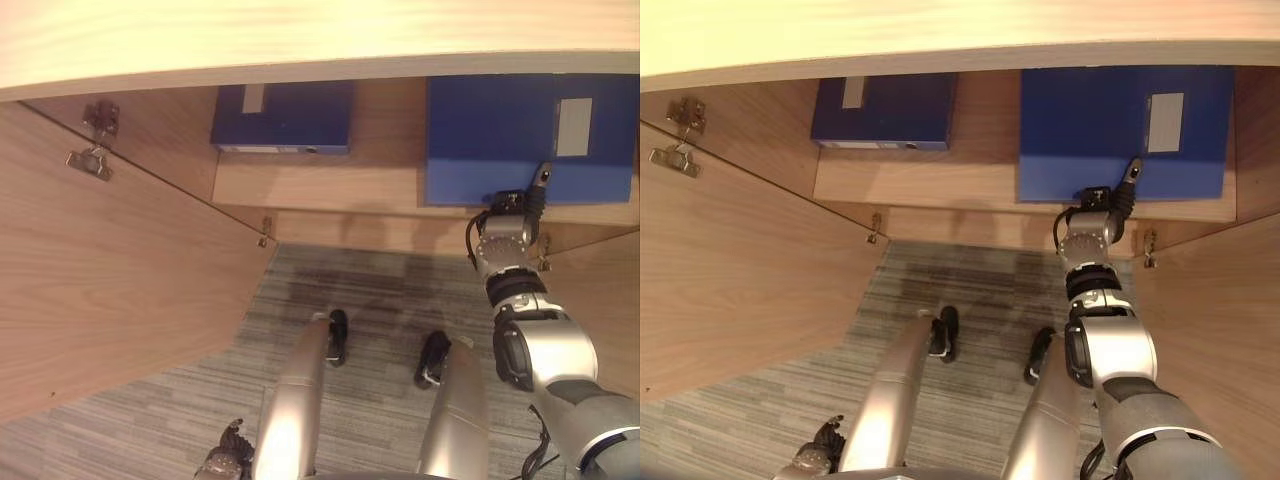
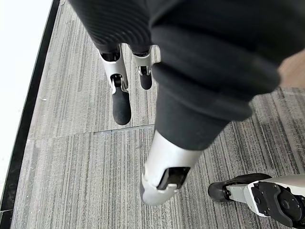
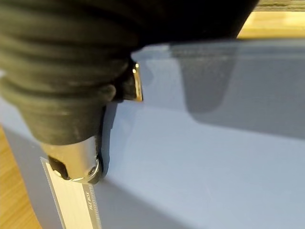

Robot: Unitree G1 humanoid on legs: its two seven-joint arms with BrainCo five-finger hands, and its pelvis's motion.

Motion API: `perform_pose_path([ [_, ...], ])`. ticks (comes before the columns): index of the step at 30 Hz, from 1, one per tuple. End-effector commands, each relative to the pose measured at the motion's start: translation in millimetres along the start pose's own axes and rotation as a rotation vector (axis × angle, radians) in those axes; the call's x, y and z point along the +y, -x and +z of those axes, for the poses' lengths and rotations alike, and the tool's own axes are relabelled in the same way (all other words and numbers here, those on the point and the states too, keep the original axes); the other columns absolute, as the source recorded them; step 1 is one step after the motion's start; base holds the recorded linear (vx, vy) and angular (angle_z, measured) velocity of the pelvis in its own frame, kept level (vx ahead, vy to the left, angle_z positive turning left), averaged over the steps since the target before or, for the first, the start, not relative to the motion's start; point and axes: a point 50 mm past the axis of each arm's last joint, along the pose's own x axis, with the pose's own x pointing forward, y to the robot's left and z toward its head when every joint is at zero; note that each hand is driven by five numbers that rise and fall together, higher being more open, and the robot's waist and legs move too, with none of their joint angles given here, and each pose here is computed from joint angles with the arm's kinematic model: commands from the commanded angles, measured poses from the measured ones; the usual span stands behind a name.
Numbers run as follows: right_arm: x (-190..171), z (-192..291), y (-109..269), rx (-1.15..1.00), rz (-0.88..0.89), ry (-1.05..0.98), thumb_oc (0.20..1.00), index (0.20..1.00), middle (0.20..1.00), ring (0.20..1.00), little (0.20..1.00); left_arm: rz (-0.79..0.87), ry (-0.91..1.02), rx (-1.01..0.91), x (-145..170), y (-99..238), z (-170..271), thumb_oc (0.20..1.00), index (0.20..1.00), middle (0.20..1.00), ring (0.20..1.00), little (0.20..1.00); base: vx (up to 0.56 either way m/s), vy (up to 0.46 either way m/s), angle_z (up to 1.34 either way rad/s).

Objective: Put the empty folder in the office cabinet

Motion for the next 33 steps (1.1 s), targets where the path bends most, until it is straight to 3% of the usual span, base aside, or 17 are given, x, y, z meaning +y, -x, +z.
perform_pose_path([
  [1,62.8,34.9,6.2,-0.106,0.166,-0.09,0.2,0.2,0.2,0.2,0.2,0.037,-0.091,0.05,8.9,-0.5,-13.4,1.0,1.0,1.0,1.0,1.0,-0.01,-0.035,0.02],
  [11,90.8,76.5,7.9,-0.182,0.249,-0.259,0.2,0.2,0.2,0.2,0.2,0.021,-0.132,0.032,10.3,-0.1,-12.7,1.0,1.0,1.0,1.0,1.0,0.0,-0.027,0.2],
  [33,99.7,123.8,3.5,-0.269,0.189,-0.237,0.2,0.2,0.2,0.2,0.2,-0.039,-0.16,-0.059,12.2,-1.0,9.9,1.0,1.0,1.0,1.0,1.0,-0.01,-0.026,0.14],
])
